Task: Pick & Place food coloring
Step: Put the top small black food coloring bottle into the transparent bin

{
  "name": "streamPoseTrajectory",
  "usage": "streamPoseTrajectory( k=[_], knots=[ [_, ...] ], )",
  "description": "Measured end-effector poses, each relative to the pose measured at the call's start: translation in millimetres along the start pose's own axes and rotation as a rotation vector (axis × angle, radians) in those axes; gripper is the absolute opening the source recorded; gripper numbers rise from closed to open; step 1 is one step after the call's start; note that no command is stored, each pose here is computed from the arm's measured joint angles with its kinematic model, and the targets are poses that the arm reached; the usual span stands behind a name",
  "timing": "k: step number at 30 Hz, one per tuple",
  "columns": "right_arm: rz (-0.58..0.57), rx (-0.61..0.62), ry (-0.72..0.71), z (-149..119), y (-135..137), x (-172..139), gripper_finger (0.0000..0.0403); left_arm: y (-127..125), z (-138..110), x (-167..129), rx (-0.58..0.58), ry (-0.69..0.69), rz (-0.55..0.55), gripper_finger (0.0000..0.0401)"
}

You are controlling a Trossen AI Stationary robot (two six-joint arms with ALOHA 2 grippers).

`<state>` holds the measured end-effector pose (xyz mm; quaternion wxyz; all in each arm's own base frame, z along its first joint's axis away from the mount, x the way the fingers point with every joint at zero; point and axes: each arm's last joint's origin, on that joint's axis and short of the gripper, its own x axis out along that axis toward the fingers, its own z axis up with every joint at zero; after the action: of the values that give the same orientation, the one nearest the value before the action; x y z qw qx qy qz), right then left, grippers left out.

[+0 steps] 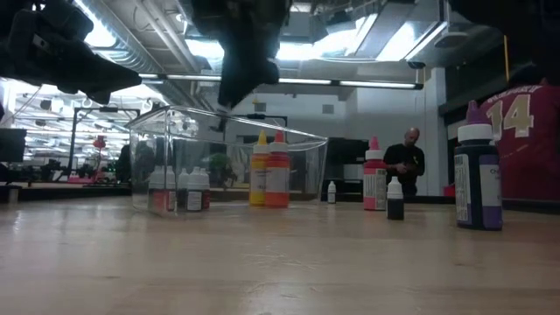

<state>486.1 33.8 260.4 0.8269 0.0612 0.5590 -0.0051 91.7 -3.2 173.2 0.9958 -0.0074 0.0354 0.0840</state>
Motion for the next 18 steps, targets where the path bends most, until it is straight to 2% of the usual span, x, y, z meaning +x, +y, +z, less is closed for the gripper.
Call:
streamPoseTrajectory(
  k=[18],
  knots=[
    [-0.002, -0.053, 0.059, -3, 3, 37, 0.0055, 0, 0, 0, 0.000, 0.000, 0.000, 0.0058]
  ],
)
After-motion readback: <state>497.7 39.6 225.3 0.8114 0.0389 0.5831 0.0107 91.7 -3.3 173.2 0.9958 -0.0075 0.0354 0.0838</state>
